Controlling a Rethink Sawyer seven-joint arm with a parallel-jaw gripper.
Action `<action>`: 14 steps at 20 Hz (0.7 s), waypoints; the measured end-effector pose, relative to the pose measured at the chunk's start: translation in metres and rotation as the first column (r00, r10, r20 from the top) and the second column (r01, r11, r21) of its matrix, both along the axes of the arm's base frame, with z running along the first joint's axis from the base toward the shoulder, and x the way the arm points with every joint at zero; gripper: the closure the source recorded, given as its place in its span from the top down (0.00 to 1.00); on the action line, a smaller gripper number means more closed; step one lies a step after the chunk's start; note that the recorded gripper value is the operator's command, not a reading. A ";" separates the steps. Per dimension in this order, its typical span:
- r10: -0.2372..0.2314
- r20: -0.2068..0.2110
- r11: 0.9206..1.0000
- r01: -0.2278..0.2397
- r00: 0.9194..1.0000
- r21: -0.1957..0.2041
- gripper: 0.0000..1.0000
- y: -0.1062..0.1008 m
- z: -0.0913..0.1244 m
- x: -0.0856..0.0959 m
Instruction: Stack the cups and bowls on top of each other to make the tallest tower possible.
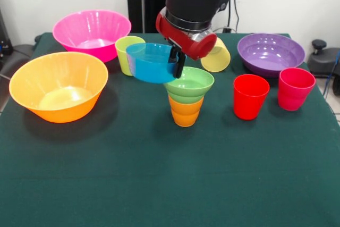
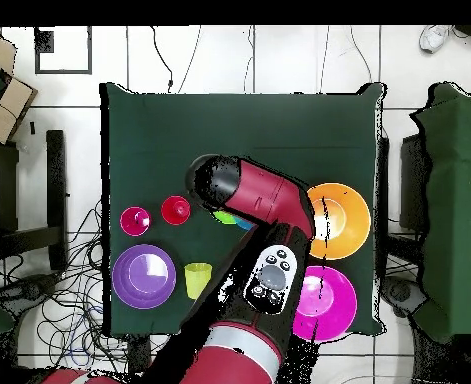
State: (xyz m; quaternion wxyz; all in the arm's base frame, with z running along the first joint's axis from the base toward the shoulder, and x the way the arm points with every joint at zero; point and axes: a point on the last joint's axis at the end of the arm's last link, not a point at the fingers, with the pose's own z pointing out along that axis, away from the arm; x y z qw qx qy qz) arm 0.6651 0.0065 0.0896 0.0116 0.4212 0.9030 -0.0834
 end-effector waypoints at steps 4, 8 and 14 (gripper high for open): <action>-0.001 0.000 1.000 0.001 1.000 -0.003 0.00 -0.002 0.001 0.000; -0.003 0.000 1.000 0.003 1.000 -0.006 0.00 -0.003 0.001 0.000; -0.003 0.000 1.000 0.003 1.000 -0.007 0.00 -0.003 0.001 -0.001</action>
